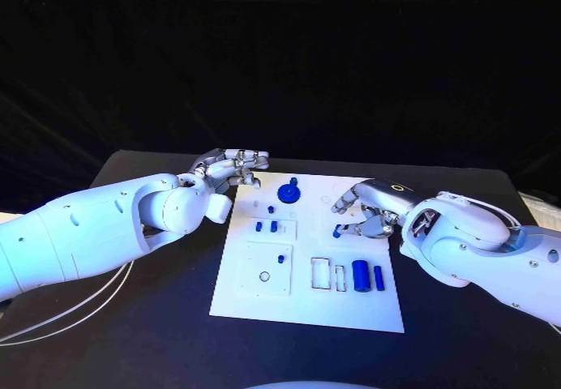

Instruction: Assemble the parts on the task board

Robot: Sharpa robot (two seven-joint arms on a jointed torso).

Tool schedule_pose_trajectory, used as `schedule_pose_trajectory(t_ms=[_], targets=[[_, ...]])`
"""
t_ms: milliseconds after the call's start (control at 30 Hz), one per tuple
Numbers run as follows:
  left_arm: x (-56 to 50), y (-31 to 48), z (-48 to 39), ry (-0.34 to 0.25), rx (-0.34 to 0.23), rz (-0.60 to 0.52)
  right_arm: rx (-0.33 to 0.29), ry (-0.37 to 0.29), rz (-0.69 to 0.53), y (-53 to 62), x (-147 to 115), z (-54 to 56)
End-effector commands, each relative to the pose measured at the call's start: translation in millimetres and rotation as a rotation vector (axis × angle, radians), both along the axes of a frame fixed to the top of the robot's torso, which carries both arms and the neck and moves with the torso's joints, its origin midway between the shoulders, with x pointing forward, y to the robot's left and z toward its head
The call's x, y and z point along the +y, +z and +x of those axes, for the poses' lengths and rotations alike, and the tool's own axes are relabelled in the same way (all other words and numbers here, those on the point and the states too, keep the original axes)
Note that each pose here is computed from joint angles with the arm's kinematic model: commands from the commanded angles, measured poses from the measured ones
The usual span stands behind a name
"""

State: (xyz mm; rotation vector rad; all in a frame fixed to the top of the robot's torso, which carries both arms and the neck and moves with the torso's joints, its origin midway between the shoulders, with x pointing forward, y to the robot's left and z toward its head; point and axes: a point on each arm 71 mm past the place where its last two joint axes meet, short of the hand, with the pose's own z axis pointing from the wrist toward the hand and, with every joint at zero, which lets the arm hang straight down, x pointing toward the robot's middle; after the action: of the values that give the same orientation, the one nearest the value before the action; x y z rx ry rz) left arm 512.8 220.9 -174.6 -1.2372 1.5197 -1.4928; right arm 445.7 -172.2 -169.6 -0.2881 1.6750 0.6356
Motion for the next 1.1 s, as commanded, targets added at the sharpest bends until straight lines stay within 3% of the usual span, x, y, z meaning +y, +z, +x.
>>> schedule_pose_trajectory(t_ms=[33, 667, 1100], targets=[[-2.5, 0.8, -0.8, -0.022, -0.009, -0.004, 0.011, -0.015, -0.082, -5.2, -0.4, 2.3], [-1.5, 0.0, -1.1, -0.017, -0.003, 0.000, 0.070, 0.012, -0.162, -24.3, 13.4, 3.8], [-0.2, -0.4, -1.3, -0.014, 0.002, 0.003, -0.005, -0.001, -0.149, -21.9, 15.3, 4.7]])
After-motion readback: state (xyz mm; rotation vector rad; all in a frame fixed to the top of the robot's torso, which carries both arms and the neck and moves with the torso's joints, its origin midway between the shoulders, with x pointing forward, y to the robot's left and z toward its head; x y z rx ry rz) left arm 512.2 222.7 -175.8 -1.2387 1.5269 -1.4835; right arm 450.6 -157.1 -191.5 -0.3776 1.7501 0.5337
